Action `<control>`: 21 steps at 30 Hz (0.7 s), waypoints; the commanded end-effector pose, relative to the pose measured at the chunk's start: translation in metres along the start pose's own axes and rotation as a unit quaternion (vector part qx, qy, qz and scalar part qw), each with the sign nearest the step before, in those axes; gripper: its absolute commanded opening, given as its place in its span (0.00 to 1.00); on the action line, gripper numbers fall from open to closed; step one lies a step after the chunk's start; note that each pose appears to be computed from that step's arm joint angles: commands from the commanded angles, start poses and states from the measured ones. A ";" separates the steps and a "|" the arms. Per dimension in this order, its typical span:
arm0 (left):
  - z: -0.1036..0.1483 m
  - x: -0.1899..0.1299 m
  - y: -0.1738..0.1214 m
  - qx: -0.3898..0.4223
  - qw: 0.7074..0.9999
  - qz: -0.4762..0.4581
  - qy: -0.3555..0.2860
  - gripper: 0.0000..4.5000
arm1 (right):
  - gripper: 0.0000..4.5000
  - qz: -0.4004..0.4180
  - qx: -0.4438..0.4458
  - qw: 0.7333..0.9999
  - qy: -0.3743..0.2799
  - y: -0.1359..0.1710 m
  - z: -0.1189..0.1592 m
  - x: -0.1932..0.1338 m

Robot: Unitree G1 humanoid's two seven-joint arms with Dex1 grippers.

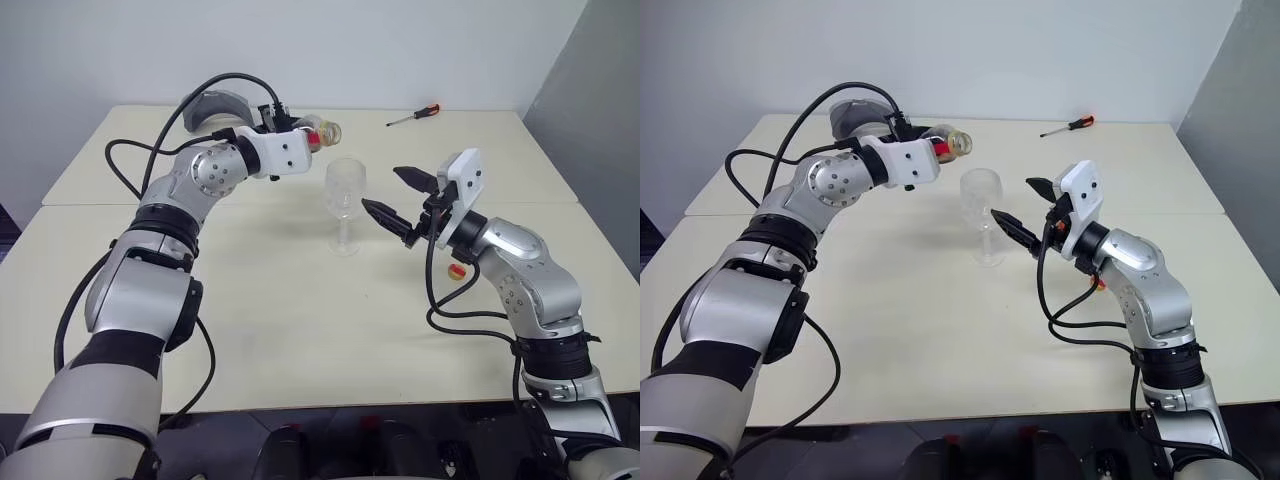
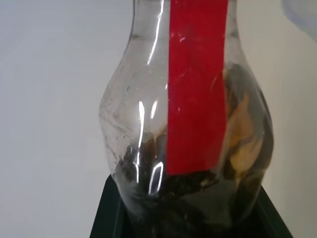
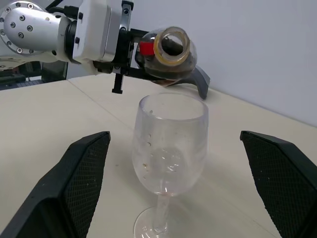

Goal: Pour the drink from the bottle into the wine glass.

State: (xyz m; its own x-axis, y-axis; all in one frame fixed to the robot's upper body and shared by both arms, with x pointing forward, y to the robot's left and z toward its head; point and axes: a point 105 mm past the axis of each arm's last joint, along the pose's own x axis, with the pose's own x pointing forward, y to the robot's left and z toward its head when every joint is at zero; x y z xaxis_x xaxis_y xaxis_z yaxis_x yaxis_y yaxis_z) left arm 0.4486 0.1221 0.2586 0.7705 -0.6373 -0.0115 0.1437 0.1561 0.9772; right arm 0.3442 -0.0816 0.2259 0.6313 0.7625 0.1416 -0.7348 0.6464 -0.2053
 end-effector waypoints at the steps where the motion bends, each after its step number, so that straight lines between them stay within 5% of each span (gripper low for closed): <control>1: 0.012 -0.001 0.029 0.043 0.998 0.033 -0.020 0.23 | 1.00 -0.006 -0.019 0.999 -0.029 -0.002 0.015 -0.002; 21: 0.014 -0.003 0.032 0.111 0.993 0.027 -0.021 0.23 | 1.00 -0.008 -0.017 0.999 -0.029 -0.002 0.012 -0.001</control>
State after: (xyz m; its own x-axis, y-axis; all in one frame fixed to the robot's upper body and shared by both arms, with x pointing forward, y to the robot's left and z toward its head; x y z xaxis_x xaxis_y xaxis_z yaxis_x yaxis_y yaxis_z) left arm 0.4453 0.1192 0.2624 0.7561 -0.6536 -0.0332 0.0460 0.0024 0.9989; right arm 0.3447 -0.0810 0.2262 0.6318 0.7603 0.1512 -0.7321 0.6493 -0.2058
